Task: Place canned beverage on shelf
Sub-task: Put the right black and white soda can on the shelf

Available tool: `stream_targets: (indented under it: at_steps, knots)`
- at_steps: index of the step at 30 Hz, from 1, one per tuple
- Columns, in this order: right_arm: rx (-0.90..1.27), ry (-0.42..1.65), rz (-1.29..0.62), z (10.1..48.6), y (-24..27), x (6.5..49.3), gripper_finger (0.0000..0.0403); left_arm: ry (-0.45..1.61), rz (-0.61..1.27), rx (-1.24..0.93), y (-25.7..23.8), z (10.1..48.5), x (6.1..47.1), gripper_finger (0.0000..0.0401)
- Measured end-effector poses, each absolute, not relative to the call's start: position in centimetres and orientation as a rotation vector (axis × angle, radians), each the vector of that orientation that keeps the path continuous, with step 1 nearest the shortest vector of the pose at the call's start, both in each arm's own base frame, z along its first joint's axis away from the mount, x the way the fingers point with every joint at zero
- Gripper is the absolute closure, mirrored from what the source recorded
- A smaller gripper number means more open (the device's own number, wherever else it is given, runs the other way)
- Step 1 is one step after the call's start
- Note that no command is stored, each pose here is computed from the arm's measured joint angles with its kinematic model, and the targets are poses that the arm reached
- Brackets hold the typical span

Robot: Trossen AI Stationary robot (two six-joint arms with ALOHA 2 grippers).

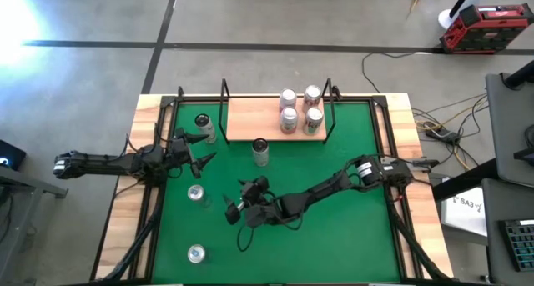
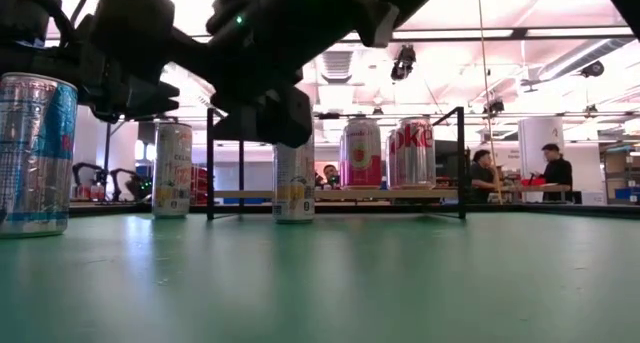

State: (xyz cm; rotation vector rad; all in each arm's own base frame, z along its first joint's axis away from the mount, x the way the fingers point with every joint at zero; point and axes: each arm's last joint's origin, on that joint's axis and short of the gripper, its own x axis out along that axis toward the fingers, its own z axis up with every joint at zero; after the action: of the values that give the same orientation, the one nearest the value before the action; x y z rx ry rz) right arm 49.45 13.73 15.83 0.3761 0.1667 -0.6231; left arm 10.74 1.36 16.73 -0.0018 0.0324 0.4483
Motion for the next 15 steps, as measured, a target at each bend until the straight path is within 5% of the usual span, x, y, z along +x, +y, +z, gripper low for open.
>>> stream_targets:
  at_steps: [15]
  knots:
    - [0.358,0.016,-1.022,15.4,14.8,46.4,0.0029,0.033,0.448,-0.002,1.4,16.7,10.7,0.0069]
